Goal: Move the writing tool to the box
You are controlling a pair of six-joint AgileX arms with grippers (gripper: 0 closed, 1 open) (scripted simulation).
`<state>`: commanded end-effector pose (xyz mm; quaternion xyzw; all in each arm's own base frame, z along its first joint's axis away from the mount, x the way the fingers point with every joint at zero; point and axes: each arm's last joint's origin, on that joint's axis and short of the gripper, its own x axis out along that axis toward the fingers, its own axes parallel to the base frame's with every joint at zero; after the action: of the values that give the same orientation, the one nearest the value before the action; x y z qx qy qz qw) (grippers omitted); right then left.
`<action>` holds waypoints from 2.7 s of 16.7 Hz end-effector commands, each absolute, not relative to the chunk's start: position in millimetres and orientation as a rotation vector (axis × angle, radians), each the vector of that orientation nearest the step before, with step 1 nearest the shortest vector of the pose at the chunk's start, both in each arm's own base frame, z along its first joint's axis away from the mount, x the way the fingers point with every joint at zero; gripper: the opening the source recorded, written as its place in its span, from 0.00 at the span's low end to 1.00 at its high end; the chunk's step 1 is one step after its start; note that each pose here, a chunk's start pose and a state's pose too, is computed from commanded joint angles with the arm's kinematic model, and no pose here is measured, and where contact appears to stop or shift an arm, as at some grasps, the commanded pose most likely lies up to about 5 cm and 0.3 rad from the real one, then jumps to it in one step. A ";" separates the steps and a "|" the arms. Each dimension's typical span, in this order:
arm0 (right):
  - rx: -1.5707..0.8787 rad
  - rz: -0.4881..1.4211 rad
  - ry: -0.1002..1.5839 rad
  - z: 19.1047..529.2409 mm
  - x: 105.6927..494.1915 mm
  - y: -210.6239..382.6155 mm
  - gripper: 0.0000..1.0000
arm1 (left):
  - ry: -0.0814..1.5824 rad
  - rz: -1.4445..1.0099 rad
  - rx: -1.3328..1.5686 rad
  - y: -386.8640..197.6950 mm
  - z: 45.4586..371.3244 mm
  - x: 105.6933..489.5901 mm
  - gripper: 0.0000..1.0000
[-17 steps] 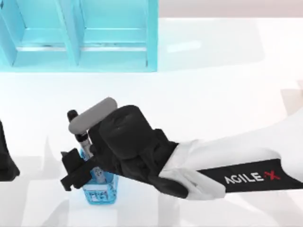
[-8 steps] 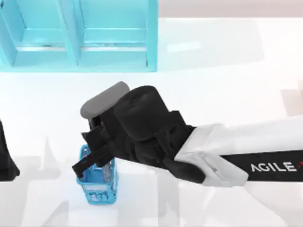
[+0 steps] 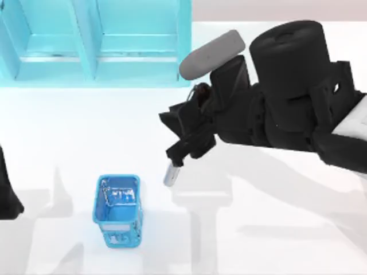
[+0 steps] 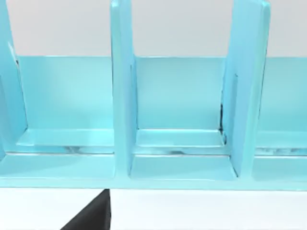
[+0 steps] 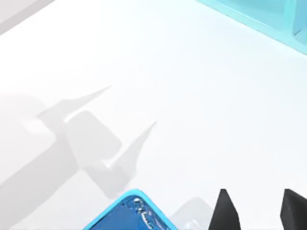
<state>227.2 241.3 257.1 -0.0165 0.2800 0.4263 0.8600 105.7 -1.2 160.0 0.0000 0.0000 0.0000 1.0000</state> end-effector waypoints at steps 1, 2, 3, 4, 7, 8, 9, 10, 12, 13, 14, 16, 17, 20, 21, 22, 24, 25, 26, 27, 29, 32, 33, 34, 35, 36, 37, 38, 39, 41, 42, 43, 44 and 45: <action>-0.035 0.893 0.587 264.5 224.6 230.4 0.00 | 0.000 0.000 0.000 -1.2 160.0 105.7 1.00; -0.037 0.890 0.590 269.7 222.4 221.7 0.00 | 0.000 0.000 0.000 -1.2 160.0 105.7 1.00; -0.038 0.888 0.592 272.8 220.9 215.7 0.00 | 0.000 0.000 0.000 -1.2 160.0 105.7 1.00; -0.039 0.887 0.593 274.4 220.1 212.5 0.00 | 0.000 0.000 0.000 -1.2 160.0 105.7 1.00; -0.039 0.887 0.594 274.7 220.0 212.0 0.00 | 0.000 0.000 0.000 -1.2 160.0 105.7 1.00; -0.038 0.890 0.592 275.3 219.8 213.9 0.00 | 0.000 0.000 0.000 -1.2 160.0 105.7 1.00; -0.039 0.890 0.592 275.2 220.1 213.6 0.00 | 0.000 0.000 0.000 -1.2 160.0 105.7 1.00; -0.043 0.885 0.598 274.5 222.4 211.3 0.00 | 0.000 0.000 0.000 -1.2 160.0 105.7 1.00; -0.064 0.863 0.620 271.6 233.2 199.8 0.00 | 0.000 0.000 0.000 -1.2 160.0 105.7 1.00; -0.076 0.847 0.635 270.0 240.9 190.4 0.00 | 0.000 0.000 0.000 -1.2 160.0 105.7 1.00; -0.088 0.827 0.650 268.8 249.5 178.6 0.00 | 0.000 0.000 0.000 -1.2 160.0 105.7 1.00; -0.108 0.780 0.675 268.6 267.1 147.4 0.00 | 0.000 0.000 0.000 -1.2 160.0 105.7 1.00; -0.115 0.753 0.684 269.8 275.2 128.1 0.00 | 0.000 0.000 0.000 -1.2 160.0 105.7 1.00; -0.120 0.655 0.690 277.7 290.2 57.5 0.00 | 0.000 0.000 0.000 -1.2 160.0 105.7 1.00; -0.118 0.617 0.687 281.1 290.5 31.5 0.00 | 0.000 0.000 0.000 -1.2 160.0 105.7 1.00; -0.115 0.576 0.684 284.5 288.2 5.3 0.00 | 0.000 0.000 0.000 -1.2 160.0 105.7 1.00; -0.106 0.494 0.675 290.6 275.7 -44.0 0.00 | 0.000 0.000 0.000 -1.2 160.0 105.7 1.00; -0.102 0.454 0.670 293.2 266.4 -65.5 0.00 | 0.000 0.000 0.000 -1.2 160.0 105.7 1.00; -0.099 0.418 0.665 295.4 256.1 -83.9 0.00 | 0.000 0.000 0.000 -1.2 160.0 105.7 1.00; -0.098 0.386 0.661 297.4 245.7 -98.9 0.00 | 0.000 0.000 0.000 -1.2 160.0 105.7 1.00; -0.103 0.338 0.651 300.8 226.6 -119.6 0.00 | 0.000 0.000 0.000 -1.2 160.0 105.7 1.00; -0.116 0.302 0.641 304.1 209.4 -132.7 0.00 | 0.000 0.000 0.000 -1.2 160.0 105.7 1.00; -0.117 0.299 0.640 304.4 208.0 -133.6 0.00 | 0.000 0.000 0.000 -1.2 160.0 105.7 1.00; -0.117 0.299 0.640 304.4 208.0 -133.6 0.00 | 0.000 0.000 0.000 -1.2 160.0 105.7 1.00; -0.117 0.299 0.640 304.4 208.0 -133.6 0.00 | 0.000 0.000 0.000 -1.2 160.0 105.7 1.00; -0.117 0.299 0.640 304.4 208.0 -133.6 0.00 | 0.000 0.000 0.000 -1.2 160.0 105.7 1.00; -0.114 0.301 0.644 303.2 209.5 -133.6 0.00 | 0.000 0.000 0.000 -1.2 160.0 105.7 1.00; -0.114 0.301 0.646 302.2 210.0 -133.4 0.00 | 0.000 0.000 0.000 -1.2 160.0 105.7 1.00; -0.110 0.302 0.653 298.1 211.7 -132.7 0.00 | 0.000 0.000 0.000 -1.2 160.0 105.7 1.00; -0.097 0.307 0.659 285.2 216.0 -131.1 0.00 | 0.000 0.000 0.000 -1.2 160.0 105.7 1.00; -0.099 0.307 0.657 278.8 218.9 -130.7 0.00 | 0.000 0.000 0.000 -1.2 160.0 105.7 1.00; -0.113 0.302 0.643 274.7 222.0 -130.9 0.00 | 0.000 0.000 0.000 -1.2 160.0 105.7 1.00; -0.129 0.296 0.626 271.0 224.9 -130.9 0.00 | 0.000 0.000 0.000 -1.2 160.0 105.7 1.00; -0.135 0.294 0.620 264.5 227.3 -130.3 0.00 | 0.000 0.000 0.000 -1.2 160.0 105.7 1.00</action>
<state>227.3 -130.3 264.5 -0.0659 0.3037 0.1439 0.9395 105.7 -1.2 160.0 0.0000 0.0000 0.0000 1.0000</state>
